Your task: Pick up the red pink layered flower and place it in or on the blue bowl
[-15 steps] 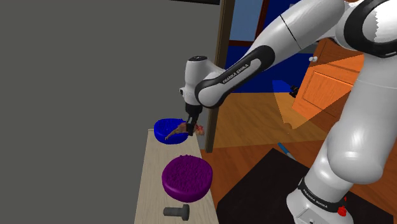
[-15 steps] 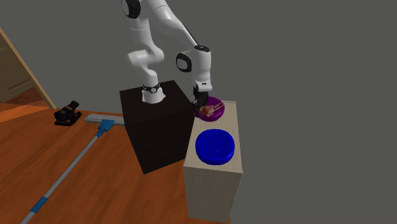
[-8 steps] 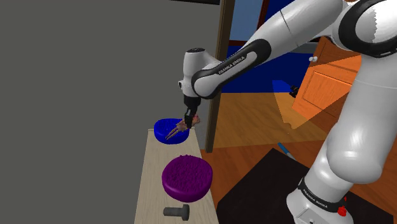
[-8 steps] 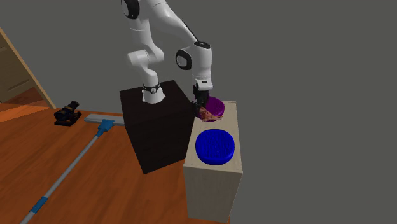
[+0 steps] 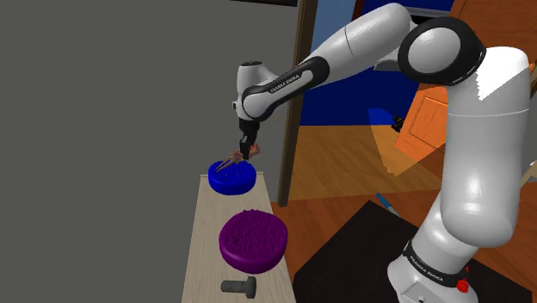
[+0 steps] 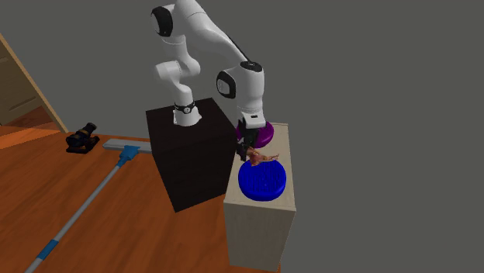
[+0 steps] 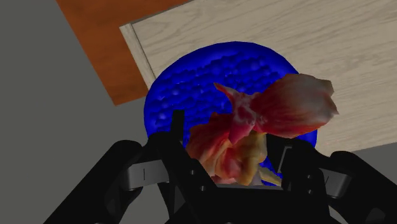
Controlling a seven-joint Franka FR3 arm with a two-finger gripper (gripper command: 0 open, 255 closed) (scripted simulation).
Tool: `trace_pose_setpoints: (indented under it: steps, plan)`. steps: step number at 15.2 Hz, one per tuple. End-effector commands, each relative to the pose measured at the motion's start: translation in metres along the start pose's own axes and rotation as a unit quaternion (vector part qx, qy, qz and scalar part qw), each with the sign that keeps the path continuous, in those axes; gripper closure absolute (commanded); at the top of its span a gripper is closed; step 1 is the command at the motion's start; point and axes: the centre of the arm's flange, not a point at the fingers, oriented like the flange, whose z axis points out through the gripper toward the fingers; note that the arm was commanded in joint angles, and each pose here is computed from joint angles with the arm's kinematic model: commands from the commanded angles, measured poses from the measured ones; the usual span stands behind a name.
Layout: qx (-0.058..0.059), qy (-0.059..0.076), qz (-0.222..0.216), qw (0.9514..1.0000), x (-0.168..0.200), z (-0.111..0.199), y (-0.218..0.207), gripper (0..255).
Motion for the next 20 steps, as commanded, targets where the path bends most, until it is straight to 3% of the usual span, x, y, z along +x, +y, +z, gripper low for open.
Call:
trace_pose_setpoints:
  steps: [1,14,20]
  plan:
    - [0.000,0.000,0.000,1.0000,0.015,0.001,0.023,255]
    - [0.000,0.000,0.000,1.0000,0.020,0.067,0.025,255]
    - [0.000,0.000,0.000,1.0000,0.020,0.067,0.025,255]
